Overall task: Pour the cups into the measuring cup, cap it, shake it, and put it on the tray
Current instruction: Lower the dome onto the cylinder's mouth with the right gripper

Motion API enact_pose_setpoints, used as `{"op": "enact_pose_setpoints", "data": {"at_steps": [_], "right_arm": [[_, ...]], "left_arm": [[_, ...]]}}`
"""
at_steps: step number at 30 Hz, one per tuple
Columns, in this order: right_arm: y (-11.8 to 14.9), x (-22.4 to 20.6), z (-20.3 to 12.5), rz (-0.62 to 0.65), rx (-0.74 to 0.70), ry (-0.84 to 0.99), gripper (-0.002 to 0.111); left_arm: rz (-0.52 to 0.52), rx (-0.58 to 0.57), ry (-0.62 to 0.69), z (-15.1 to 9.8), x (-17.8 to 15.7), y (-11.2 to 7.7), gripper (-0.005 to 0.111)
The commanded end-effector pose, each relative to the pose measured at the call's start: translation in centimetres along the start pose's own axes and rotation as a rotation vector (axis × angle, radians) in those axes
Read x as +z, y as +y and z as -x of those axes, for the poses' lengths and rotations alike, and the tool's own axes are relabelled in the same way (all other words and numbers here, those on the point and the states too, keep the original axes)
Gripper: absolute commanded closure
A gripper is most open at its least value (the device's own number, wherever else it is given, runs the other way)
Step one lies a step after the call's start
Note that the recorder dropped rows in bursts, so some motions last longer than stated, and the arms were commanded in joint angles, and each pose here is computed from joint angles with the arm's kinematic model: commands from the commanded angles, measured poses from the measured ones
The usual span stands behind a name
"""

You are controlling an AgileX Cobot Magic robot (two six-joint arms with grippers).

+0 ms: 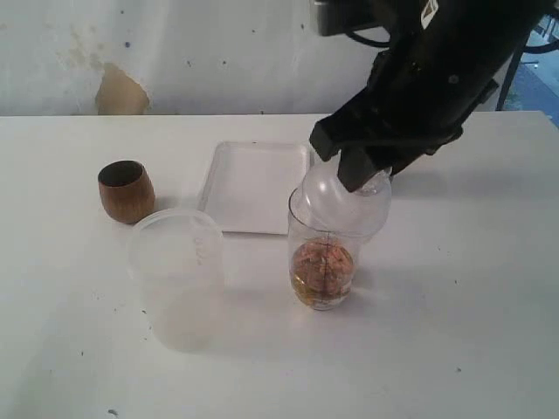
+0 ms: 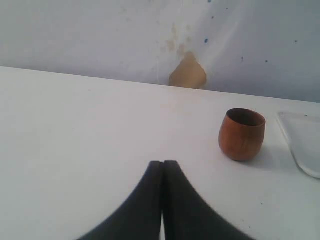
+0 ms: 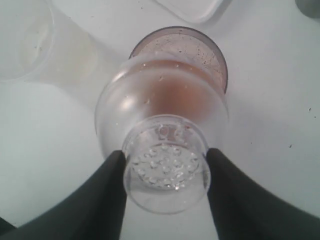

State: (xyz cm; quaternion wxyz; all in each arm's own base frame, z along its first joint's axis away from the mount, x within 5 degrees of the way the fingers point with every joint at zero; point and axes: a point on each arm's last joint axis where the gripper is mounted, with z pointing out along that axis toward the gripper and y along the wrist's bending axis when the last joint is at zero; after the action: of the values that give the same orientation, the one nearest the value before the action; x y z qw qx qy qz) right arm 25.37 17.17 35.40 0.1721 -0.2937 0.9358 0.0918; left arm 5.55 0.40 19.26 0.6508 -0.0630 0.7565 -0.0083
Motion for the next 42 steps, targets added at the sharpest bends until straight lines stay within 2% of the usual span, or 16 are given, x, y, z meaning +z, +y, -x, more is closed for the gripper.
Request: {"op": "enact_pose_setpoints", "data": {"at_steps": [1,6,15,26,42], "right_arm": [[-0.2,0.2,0.1,-0.023,-0.023,0.005,0.108],[-0.6,0.5,0.1,-0.06,-0.036,0.015,0.108],[-0.6,2.1,0.6,-0.048,-0.036,0.055,0.108],[-0.5,0.6,1.5,-0.044,-0.038,-0.005,0.108],[-0.5,2.3,1.9,-0.03,-0.057,0.037,0.108]], "left_arm": [[-0.002,-0.004,-0.008,-0.1,0.0,0.0,0.107],[-0.002,-0.004,-0.008,-0.1,0.0,0.0,0.107],[-0.002,-0.004,-0.008,-0.1,0.0,0.0,0.107],[-0.002,-0.004,-0.008,-0.1,0.0,0.0,0.107],[-0.002,-0.004,-0.008,-0.1,0.0,0.0,0.107]]}}
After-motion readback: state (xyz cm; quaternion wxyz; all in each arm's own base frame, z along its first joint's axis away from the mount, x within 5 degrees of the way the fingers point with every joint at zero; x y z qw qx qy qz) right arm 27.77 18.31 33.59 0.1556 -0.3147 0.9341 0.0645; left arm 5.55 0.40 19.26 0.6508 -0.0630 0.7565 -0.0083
